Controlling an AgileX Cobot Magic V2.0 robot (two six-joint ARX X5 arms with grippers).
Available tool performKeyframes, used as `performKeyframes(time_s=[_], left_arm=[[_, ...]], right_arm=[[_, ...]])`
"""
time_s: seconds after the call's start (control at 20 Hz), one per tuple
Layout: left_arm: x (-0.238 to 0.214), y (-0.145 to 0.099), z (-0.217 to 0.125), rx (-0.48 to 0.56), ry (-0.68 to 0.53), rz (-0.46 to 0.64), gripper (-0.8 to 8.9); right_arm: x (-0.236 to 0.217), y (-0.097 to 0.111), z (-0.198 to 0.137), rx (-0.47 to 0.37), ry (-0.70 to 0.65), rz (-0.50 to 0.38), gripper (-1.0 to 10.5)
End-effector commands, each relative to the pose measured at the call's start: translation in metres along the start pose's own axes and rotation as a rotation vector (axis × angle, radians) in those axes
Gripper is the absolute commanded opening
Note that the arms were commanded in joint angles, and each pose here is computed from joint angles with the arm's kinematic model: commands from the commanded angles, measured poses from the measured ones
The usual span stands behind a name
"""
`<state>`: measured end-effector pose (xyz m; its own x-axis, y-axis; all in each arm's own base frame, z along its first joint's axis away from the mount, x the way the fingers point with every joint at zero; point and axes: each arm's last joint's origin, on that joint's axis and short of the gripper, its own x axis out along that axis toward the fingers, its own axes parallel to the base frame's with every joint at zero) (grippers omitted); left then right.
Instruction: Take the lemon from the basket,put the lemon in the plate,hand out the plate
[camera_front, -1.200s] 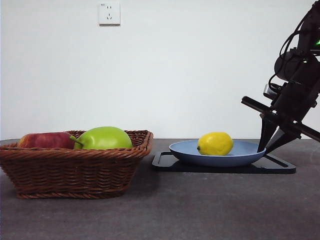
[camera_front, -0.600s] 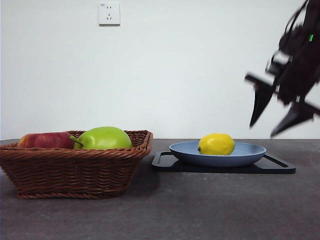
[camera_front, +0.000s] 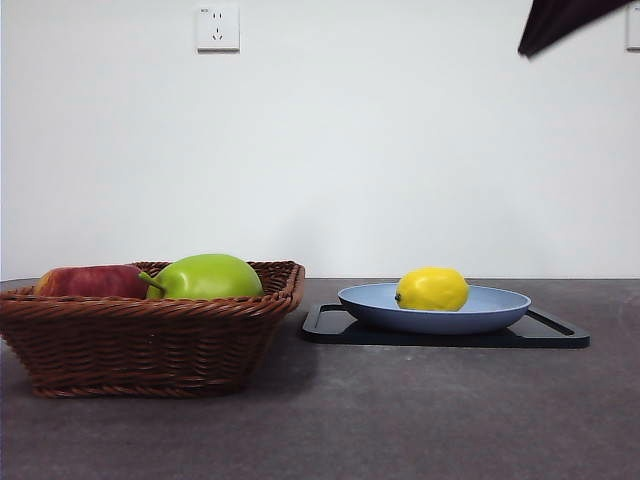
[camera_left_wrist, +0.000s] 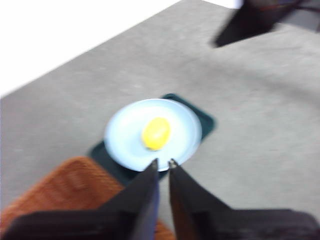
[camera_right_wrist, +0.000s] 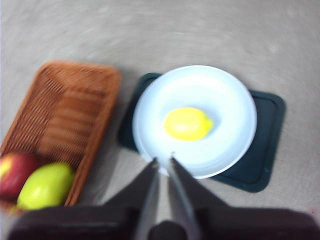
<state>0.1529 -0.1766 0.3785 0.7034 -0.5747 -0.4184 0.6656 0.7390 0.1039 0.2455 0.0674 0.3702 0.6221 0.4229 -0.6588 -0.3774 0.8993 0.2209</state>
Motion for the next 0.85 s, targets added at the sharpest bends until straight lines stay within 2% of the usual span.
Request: performKeyframes(time_s=[0.05,0.25,0.45,0.6,0.85], left_arm=[[0.002,0.009,0.001,0.038,0.023,0.042,0.06],[0.001,0.033,-0.011,0.024,0.104,0.122,0.06],[-0.012,0.045,-0.038,-0.016,0.057,0.178,0.06],[-0.027,0.047,-0.069,-0.066,-0.012,0.206,0.06],[-0.056,0.039,-0.123,-0.206,-0.125,0.222,0.06]], right_arm=[[-0.014,0.017,-0.002,-0.080,-0.045,-0.027,0.0],[-0.037,0.042,-0.025,-0.168,-0.152,-0.096,0.0],[-0.053,0.052,-0.058,-0.213,-0.342,-0.100,0.0],[-0.054,0.048,-0.090,-0.218,-0.459,-0.108,0.0],[-0.047,0.033,-0.147,-0.188,-0.637,-0.123,0.0]])
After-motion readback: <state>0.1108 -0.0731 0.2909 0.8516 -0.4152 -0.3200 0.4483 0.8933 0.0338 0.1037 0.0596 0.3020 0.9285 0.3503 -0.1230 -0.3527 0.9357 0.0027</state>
